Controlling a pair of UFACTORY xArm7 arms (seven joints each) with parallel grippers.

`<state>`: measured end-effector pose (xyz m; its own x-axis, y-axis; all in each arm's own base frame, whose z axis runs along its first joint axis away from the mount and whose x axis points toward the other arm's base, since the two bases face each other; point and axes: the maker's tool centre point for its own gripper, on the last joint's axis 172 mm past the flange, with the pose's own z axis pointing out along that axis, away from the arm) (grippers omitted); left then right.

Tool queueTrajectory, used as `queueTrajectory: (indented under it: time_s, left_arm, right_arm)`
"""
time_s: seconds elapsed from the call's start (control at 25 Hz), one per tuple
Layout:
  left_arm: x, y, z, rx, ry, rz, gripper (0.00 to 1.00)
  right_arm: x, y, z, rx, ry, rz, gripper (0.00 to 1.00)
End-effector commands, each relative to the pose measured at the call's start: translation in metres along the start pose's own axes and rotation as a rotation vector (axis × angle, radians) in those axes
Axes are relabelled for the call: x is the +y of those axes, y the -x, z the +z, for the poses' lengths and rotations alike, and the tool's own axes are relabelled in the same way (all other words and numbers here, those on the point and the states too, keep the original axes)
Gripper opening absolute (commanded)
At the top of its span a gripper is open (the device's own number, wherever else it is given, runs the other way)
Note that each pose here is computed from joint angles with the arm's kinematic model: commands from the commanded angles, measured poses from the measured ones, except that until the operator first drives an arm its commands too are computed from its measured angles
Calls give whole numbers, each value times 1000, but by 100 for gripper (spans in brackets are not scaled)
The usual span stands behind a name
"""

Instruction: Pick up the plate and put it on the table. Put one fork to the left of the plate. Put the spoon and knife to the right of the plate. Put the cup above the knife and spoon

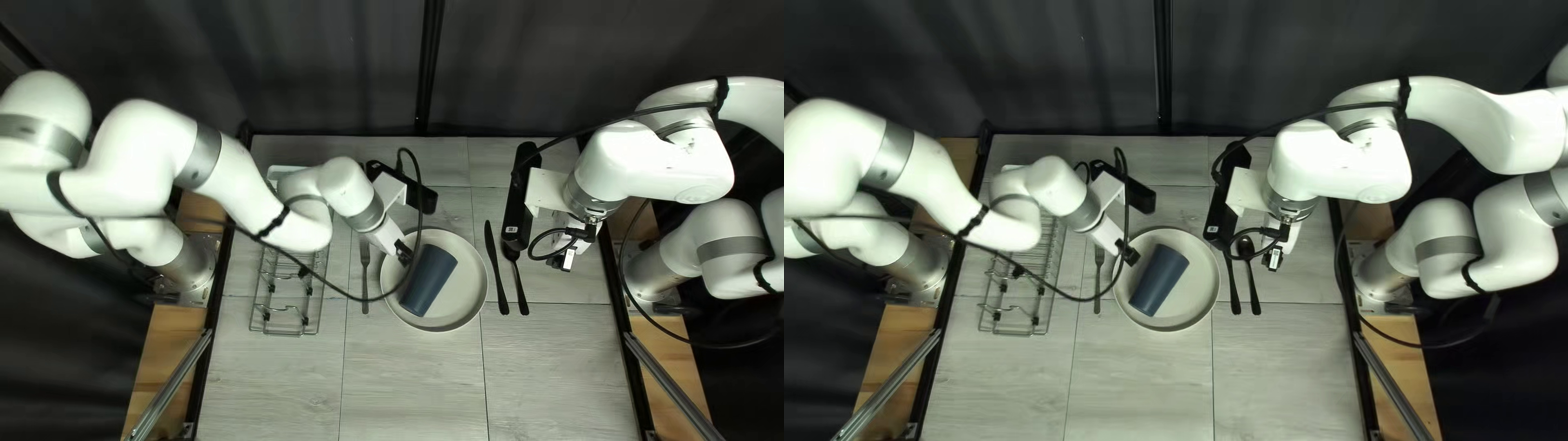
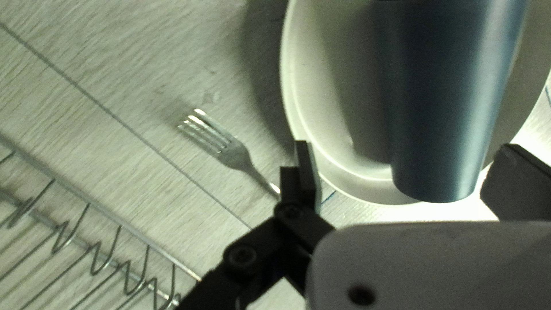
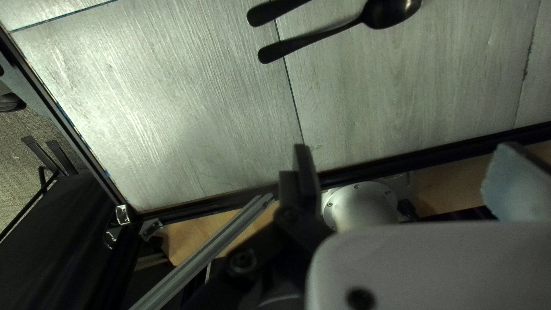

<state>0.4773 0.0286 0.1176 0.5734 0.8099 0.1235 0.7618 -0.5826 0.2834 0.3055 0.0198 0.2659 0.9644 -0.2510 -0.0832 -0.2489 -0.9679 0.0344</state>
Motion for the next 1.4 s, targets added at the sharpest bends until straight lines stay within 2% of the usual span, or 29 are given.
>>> queueTrajectory:
  time_s: [0.04, 0.4, 0.48, 0.88, 1.04, 1.12, 1.4]
  left_arm:
    - [-6, 22, -95, 94, -34, 2, 100]
    - [-5, 24, -99, 107, -31, 16, 100]
    - [-9, 27, -107, 89, -25, 29, 100]
    - [-30, 53, -189, 91, -6, 328, 100]
    - [-37, 81, -221, 102, 23, 466, 100]
    - [-43, 91, -232, 124, 65, 506, 100]
    - [-43, 91, -232, 124, 65, 506, 100]
  right_arm:
    - [0, 0, 0, 0, 0, 0, 100]
    - [0, 0, 0, 0, 0, 0, 100]
    - [0, 0, 0, 0, 0, 0, 100]
    - [0, 0, 0, 0, 0, 0, 100]
    - [0, 0, 0, 0, 0, 0, 100]
    - [0, 0, 0, 0, 0, 0, 100]
    - [0, 0, 0, 0, 0, 0, 100]
